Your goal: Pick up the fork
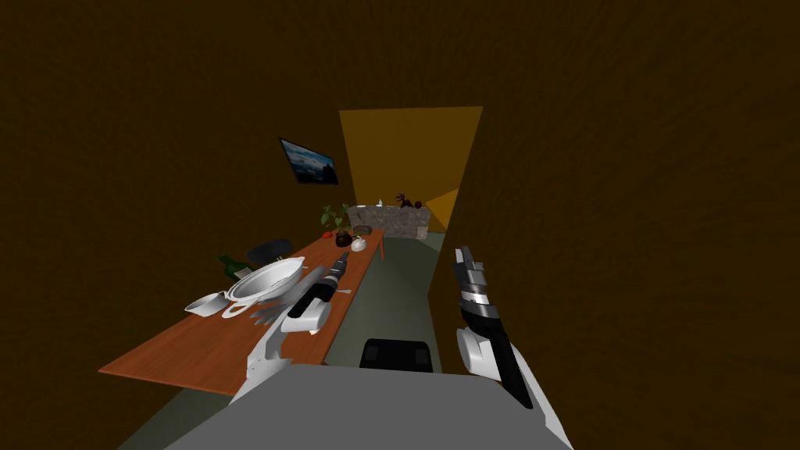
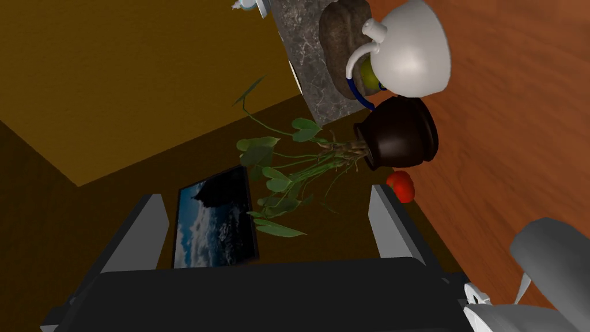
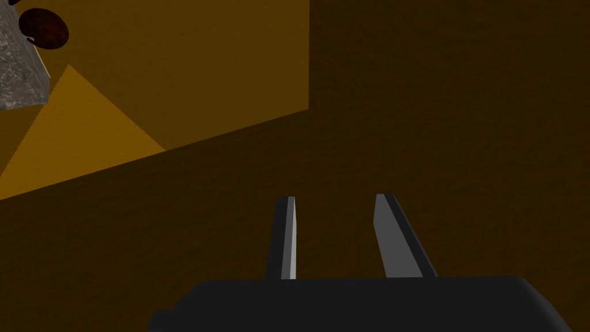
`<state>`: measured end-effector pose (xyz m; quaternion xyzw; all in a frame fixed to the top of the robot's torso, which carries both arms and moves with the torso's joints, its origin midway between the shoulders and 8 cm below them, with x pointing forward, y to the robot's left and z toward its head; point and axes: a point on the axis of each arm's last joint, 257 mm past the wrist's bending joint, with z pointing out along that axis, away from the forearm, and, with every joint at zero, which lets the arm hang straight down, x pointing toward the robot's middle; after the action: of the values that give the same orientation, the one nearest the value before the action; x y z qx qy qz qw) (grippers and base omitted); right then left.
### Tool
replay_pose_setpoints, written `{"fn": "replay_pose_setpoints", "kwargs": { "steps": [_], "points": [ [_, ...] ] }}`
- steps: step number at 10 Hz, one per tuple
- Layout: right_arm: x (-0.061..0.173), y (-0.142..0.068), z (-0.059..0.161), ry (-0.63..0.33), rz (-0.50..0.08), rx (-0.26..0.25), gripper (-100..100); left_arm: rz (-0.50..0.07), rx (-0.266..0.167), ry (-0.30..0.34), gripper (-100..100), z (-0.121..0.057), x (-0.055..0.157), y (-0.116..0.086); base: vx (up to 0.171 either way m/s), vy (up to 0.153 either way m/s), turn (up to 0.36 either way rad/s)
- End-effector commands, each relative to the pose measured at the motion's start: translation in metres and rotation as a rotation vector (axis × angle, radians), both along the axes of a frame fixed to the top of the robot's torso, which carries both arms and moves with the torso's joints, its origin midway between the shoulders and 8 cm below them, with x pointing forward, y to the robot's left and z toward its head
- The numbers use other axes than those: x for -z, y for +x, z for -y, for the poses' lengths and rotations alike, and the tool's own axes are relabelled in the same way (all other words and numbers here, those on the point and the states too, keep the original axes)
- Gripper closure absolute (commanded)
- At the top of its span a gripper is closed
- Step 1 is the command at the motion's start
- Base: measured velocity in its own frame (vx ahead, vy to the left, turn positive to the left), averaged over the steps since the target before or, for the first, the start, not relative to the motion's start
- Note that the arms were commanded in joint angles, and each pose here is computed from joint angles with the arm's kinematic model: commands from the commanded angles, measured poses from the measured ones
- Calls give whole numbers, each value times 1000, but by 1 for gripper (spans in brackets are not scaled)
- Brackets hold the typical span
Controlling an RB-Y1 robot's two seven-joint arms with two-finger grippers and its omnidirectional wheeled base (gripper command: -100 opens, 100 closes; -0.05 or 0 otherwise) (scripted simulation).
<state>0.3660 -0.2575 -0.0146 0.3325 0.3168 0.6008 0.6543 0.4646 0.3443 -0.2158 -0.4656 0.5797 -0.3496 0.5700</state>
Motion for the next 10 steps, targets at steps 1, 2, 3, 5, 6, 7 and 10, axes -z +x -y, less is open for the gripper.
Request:
{"fn": "replay_pose_setpoints", "kwargs": {
  "steps": [1, 2, 3, 5, 6, 7, 10],
  "points": [
    [0, 0, 0, 0, 0, 0, 0, -70, -6, 2, -100, -7, 23, 5, 10, 12, -30],
    [0, 0, 0, 0, 0, 0, 0, -90, -9, 0, -100, -8, 29, 4, 9, 11, -16],
    [0, 0, 0, 0, 0, 0, 0, -140, -11, 3, -100, -13, 44, 7, 11, 11, -26],
    [0, 0, 0, 0, 0, 0, 0, -209, -17, 3, -100, -18, 65, 8, 11, 9, -18],
    [0, 0, 0, 0, 0, 0, 0, -238, -23, -1, -100, -21, 76, 5, 13, 9, -18],
    [0, 0, 0, 0, 0, 0, 0, -284, -25, 1, -100, -25, 89, 7, 21, 9, -23],
    [0, 0, 0, 0, 0, 0, 0, -389, -38, -5, -100, -34, 123, 0, 21, 8, -15]
  ]
}}
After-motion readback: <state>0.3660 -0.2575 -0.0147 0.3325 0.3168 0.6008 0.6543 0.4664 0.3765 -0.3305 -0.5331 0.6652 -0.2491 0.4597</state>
